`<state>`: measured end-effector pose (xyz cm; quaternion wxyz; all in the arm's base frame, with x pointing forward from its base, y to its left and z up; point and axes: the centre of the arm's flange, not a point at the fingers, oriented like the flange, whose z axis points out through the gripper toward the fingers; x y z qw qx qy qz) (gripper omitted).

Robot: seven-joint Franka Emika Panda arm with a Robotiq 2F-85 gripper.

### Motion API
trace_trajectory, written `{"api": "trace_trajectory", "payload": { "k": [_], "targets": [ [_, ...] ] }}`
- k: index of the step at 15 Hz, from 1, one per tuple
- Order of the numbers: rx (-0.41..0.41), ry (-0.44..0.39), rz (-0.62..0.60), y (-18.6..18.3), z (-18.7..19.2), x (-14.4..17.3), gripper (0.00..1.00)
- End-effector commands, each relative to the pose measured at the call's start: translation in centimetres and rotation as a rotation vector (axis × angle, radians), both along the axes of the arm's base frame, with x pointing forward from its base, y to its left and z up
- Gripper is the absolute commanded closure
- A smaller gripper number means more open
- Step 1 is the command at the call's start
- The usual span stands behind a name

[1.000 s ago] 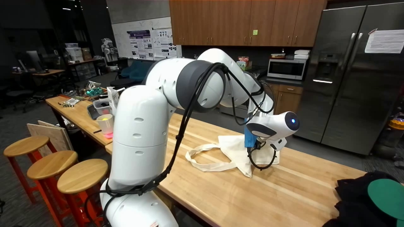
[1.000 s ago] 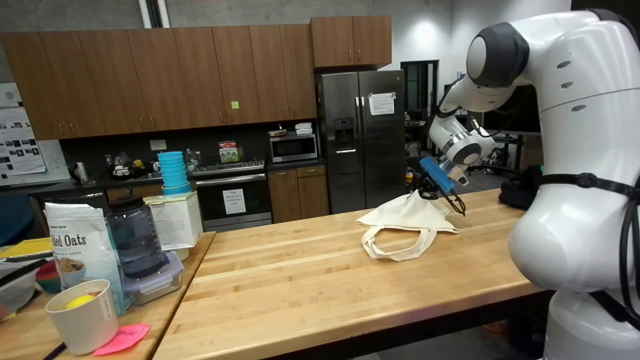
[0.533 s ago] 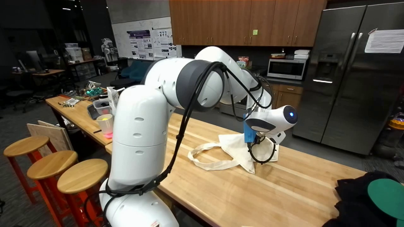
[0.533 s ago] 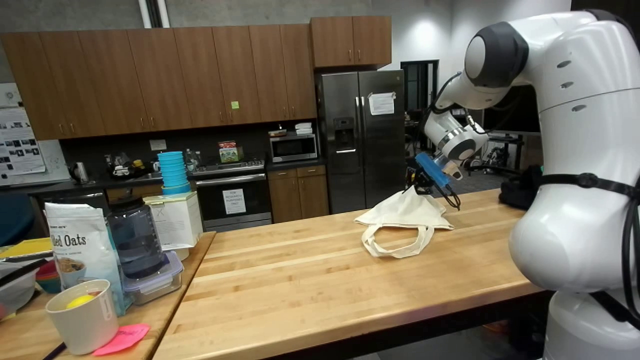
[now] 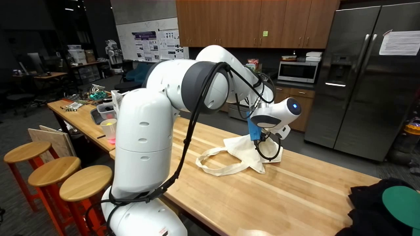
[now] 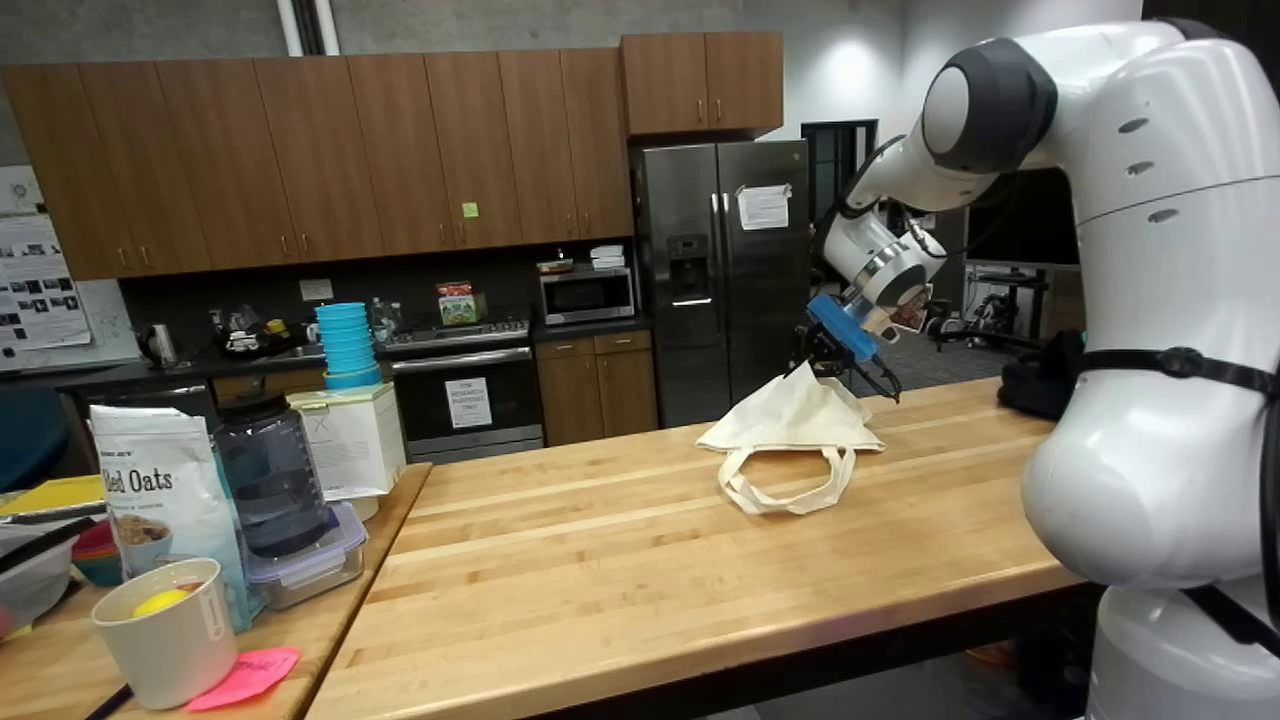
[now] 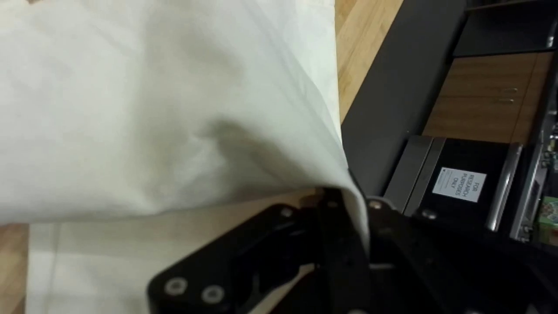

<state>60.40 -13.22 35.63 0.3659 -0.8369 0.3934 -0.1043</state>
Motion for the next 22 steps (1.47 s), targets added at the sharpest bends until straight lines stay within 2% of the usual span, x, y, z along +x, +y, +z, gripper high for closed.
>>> {"api": "trace_trajectory", "payload": {
  "k": [1, 9, 22],
  "targets": [
    [-0.022, -0.006, 0.024, 2.0, 2.9, 0.4, 0.99],
    [-0.098, -0.01, 0.134, 8.9, 6.5, 1.3, 0.99],
    [-0.203, -0.013, 0.268, 15.6, 7.5, 1.5, 0.99]
  ]
}}
